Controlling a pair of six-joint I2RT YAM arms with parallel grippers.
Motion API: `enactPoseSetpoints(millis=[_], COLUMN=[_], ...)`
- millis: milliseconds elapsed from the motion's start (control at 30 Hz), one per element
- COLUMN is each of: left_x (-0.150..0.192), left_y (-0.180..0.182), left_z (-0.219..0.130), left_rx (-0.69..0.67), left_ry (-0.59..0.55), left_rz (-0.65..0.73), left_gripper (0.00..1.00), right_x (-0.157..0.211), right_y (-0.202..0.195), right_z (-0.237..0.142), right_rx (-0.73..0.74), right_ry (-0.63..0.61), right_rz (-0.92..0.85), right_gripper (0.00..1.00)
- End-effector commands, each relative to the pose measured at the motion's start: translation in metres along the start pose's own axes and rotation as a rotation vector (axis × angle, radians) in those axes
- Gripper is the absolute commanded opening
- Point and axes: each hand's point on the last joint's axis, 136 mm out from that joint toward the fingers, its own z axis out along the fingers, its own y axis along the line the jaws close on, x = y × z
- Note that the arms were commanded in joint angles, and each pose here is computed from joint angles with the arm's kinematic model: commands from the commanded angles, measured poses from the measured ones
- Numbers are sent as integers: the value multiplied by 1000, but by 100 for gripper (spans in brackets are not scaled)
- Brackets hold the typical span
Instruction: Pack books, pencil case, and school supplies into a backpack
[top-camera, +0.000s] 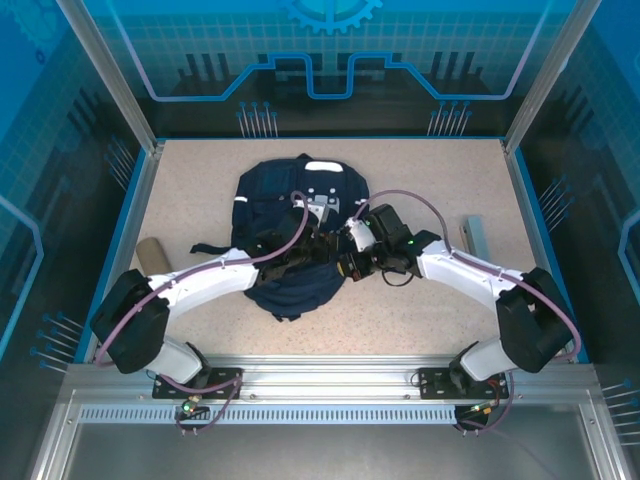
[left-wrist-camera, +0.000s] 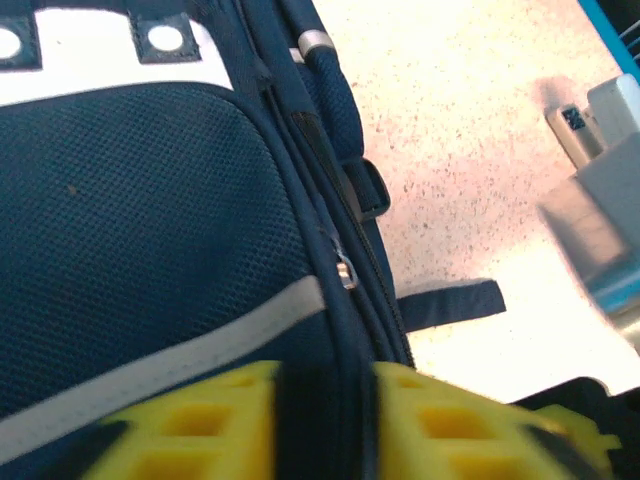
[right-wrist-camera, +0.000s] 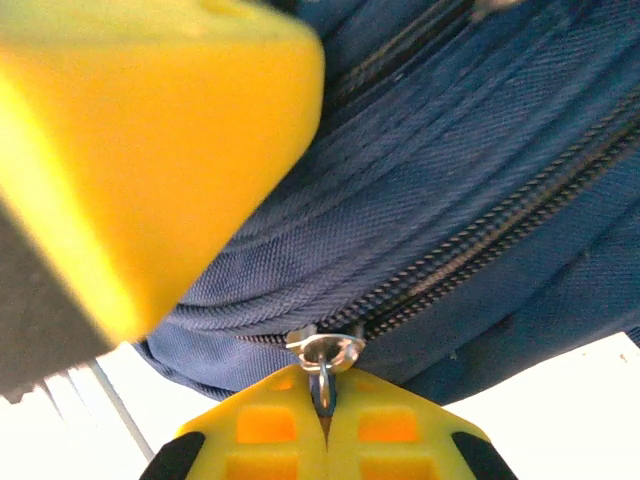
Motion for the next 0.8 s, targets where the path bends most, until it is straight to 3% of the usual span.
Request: enactPoseSetpoints(millis=[0,133,300,467,767], left_x=[-26,-21,-10,8,21], left_y=[-7,5,3,2,9], left_z=[-23,-41,-51,-38,-5], left_rx=[64,40,77,96,74], left_ry=[-63,-25,3,97,189], left_rz=[-24,45,207,320,409], left_gripper=[45,61,69,68,54], right_x=[-33,-56,-72,-82,-80], right_y=[-9,-41,-66,-75,-78], right_z=[-33,-54,-61,-63,-63], right_rx=[-11,45,86,94,86], right_ry=[-129,-200,-210,-208,-194], right_rz=[85,171,228,234,252], right_gripper=[0,0,0,0,0])
